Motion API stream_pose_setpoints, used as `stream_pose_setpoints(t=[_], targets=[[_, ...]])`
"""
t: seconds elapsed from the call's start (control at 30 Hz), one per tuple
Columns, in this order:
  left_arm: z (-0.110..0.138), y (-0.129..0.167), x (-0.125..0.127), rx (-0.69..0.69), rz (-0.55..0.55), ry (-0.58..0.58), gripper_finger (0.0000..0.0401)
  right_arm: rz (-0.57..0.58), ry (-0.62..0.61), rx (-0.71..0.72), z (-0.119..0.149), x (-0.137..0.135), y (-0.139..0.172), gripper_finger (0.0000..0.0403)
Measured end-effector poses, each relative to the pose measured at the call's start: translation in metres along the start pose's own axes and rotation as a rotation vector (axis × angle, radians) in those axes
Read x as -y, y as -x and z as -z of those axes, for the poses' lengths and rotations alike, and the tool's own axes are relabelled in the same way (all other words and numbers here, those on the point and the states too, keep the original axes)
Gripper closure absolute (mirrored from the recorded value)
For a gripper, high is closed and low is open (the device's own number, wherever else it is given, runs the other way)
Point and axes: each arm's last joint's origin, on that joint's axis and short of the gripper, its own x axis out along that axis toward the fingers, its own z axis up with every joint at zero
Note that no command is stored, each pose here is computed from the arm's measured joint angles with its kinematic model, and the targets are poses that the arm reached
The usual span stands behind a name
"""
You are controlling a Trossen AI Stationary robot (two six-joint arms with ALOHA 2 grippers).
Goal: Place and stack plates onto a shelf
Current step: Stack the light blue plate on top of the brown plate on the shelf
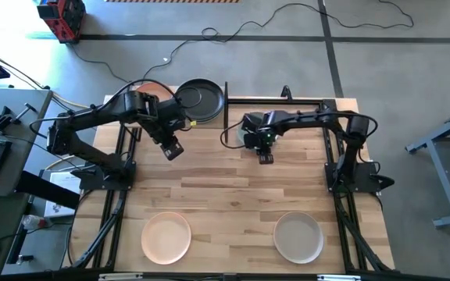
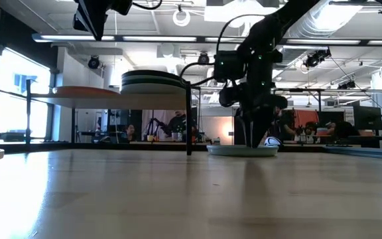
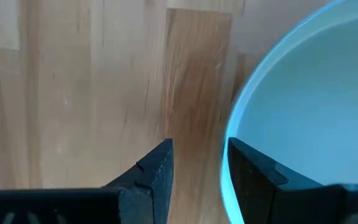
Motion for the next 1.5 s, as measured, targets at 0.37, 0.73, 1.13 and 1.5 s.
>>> stream_pose_setpoints(t=[0.37,0.73,1.13,1.5], targets=[[0.000,0.000,0.000,0.003,-0.009,-0.018,0.0364,0.100,-0.004,-0.023,0.006,0.002,-0.009,0.0273],[0.000,0.000,0.000,0.003,-0.009,-0.019,0.0364,0.073,-0.007,0.042,0.005,0.003,-0.014,0.0304],[0.000,0.000,-0.001,0.014,-0.037,-0.021,0.0364,0.102,-0.072,0.029,0.012,0.000,-0.022,0.0329],[-0.001,0.000,-0.002,0.022,-0.057,-0.026,0.0364,0.120,-0.100,0.008,0.002,0.001,-0.010,0.0396]])
